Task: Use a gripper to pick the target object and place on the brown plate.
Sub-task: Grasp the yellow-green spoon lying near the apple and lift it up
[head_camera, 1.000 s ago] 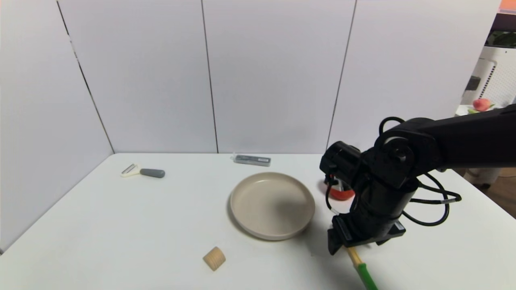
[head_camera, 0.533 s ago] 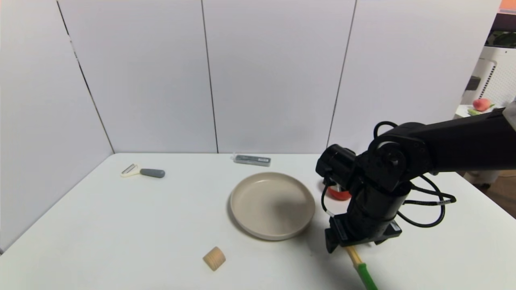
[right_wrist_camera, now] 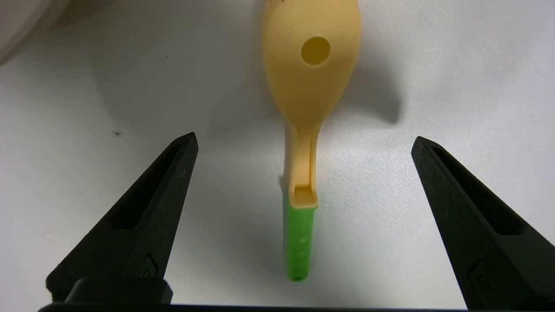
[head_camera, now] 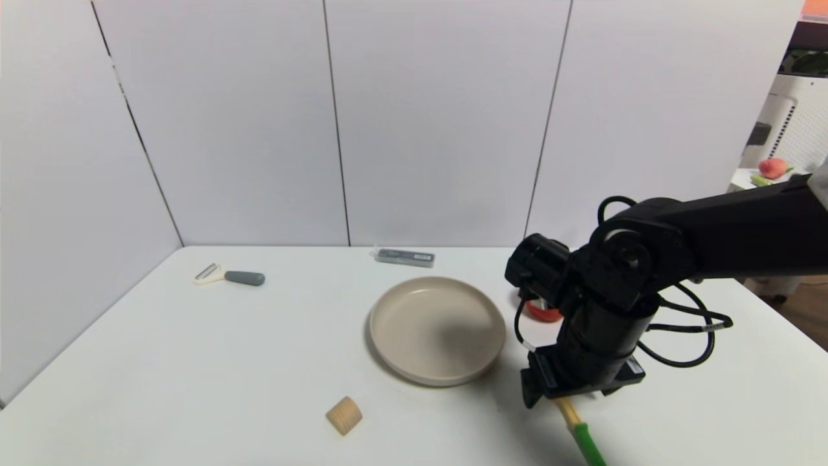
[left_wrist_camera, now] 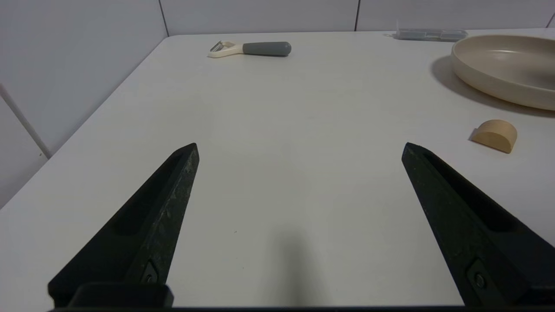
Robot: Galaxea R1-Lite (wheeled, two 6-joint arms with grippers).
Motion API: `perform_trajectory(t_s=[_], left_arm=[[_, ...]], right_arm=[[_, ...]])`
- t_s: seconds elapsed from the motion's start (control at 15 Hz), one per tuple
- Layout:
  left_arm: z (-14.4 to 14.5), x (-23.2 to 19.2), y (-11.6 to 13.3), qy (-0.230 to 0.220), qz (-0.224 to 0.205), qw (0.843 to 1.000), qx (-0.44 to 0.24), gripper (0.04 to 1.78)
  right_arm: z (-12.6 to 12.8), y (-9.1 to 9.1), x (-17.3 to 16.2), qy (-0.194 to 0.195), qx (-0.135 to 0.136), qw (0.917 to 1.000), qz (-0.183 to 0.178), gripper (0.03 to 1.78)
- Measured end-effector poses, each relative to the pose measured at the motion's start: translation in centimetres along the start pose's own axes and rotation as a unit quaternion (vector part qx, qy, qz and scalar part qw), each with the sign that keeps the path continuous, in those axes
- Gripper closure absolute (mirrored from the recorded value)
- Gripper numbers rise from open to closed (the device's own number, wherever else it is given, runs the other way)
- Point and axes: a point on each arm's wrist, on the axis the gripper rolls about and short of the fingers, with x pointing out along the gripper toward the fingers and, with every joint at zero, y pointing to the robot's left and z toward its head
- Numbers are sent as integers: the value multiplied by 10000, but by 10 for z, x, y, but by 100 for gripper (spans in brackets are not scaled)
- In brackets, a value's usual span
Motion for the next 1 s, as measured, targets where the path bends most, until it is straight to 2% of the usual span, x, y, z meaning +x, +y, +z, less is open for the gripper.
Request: perform_trajectory(t_s=[0.33, 0.6, 1.0], left_arm=[[0, 0, 0, 0, 0, 10000, 3, 13], [0, 0, 0, 0, -3, 10000, 0, 13], [0, 0, 0, 2, 0, 10000, 1, 13]], right_arm=[[-21, -6, -4, 108, -86, 9999, -9, 11], [-29, 2, 6, -250, -144, 9995, 152, 11], [-42, 10, 13, -332, -66, 9994, 98, 11]])
